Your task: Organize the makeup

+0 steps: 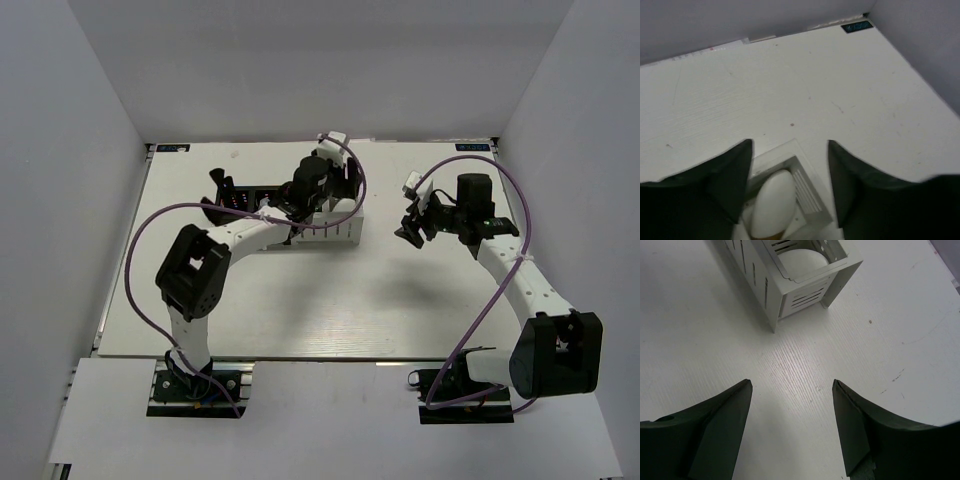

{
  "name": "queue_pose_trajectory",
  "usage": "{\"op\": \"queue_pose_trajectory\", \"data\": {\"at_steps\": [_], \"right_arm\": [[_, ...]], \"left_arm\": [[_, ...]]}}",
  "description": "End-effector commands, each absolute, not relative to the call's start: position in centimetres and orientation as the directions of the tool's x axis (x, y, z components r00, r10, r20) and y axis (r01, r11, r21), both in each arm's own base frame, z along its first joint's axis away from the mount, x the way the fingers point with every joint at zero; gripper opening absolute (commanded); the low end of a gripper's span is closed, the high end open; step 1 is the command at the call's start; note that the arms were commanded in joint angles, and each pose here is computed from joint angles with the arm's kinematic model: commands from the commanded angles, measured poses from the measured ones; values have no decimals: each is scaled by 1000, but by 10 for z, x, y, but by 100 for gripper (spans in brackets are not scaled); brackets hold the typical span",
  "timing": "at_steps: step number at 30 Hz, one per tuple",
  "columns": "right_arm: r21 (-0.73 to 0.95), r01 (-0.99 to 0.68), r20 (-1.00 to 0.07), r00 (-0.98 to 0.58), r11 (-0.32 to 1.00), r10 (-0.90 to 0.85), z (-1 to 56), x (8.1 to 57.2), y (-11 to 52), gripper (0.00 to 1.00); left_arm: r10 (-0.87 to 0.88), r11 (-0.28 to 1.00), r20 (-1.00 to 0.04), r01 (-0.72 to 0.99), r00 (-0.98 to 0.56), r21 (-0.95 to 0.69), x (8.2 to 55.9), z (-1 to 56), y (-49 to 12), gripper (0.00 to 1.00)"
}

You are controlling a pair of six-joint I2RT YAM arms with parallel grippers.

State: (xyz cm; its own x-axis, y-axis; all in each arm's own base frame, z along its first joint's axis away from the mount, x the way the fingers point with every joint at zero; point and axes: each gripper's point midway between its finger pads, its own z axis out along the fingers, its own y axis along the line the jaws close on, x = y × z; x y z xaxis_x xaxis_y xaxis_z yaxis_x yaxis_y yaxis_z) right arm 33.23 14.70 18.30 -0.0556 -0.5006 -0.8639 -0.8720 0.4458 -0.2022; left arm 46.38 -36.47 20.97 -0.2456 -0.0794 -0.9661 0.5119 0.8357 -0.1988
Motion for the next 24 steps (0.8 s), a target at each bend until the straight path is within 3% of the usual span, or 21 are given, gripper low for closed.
{"op": "queue_pose_trajectory", "data": {"at_steps": [1,2,3,6,9,13,15,16,18,19,22,24], "right_arm": [[-232,-861,-879,-14,453,-477,197,333,147,70],[-226,-860,-883,-17,457,-469,198,333,148,70],[-222,-862,-886,-17,456,-464,199,332,149,69],[-198,-872,-902,-17,448,-432,201,329,154,64],[-172,-882,-916,-20,438,-401,202,325,159,52],[-144,-898,-927,-24,417,-373,196,319,164,31],[-139,-905,-931,-19,403,-364,192,317,166,25],[-129,-909,-933,-24,396,-359,190,315,168,24],[-125,-914,-936,-20,386,-351,186,314,170,28],[-122,-915,-937,-22,385,-348,184,314,171,33],[-115,-911,-938,-31,395,-345,178,314,169,49],[-118,-911,-936,-31,394,-352,174,313,169,54]], "left_arm": [[-227,797,-969,553,-100,-244,438,328,-354,61],[-241,796,-965,548,-100,-255,433,338,-349,51],[-250,802,-962,535,-107,-267,428,345,-342,31],[-241,844,-944,432,-226,-319,403,341,-300,8],[-230,909,-921,269,-313,-319,366,319,-244,2],[-342,935,-836,-65,-430,-349,316,270,-164,1],[-425,904,-767,-264,-481,-335,282,232,-125,13],[-444,893,-743,-319,-501,-318,270,218,-115,35],[-511,843,-675,-462,-532,-274,244,182,-89,54],[-522,834,-656,-488,-545,-258,238,171,-85,70],[-544,803,-590,-574,-597,-161,224,131,-71,92],[-557,782,-541,-617,-630,-87,220,105,-62,98]]}}
